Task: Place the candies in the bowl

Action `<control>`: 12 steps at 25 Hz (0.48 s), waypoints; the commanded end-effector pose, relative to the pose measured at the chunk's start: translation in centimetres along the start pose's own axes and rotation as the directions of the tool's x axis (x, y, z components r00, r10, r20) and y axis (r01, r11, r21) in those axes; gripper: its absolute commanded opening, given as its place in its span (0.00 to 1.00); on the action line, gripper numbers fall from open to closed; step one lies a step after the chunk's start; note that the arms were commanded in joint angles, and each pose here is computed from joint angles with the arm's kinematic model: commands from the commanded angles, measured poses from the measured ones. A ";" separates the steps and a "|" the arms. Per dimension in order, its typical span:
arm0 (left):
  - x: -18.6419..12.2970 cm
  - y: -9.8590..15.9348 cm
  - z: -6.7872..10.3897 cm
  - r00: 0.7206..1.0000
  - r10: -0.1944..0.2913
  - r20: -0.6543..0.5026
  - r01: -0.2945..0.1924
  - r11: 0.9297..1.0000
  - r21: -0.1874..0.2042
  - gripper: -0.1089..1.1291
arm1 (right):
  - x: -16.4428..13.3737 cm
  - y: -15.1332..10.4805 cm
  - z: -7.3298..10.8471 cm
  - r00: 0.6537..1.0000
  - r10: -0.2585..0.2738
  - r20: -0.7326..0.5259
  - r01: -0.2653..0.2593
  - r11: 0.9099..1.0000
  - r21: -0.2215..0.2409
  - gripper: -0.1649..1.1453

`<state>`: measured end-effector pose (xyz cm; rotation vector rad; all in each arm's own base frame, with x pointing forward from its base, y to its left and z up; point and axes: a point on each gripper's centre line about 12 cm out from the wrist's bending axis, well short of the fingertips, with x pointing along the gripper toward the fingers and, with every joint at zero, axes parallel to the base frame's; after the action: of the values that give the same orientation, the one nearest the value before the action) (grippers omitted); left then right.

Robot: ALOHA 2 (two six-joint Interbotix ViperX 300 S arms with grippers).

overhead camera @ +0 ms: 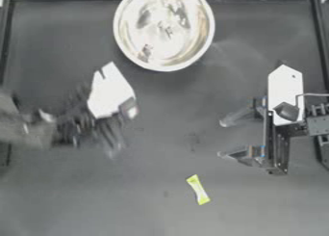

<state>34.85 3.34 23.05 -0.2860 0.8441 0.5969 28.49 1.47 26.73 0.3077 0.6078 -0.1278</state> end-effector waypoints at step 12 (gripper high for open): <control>3.3 10.2 9.2 0.996 0.017 0.088 -0.019 1.000 0.023 0.47 | 0.6 -0.6 1.3 0.998 0.014 0.066 -0.016 0.999 0.039 0.86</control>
<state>35.53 15.53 24.31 -0.2201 0.8235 0.6086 29.32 0.52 26.65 0.3412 0.5640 -0.1426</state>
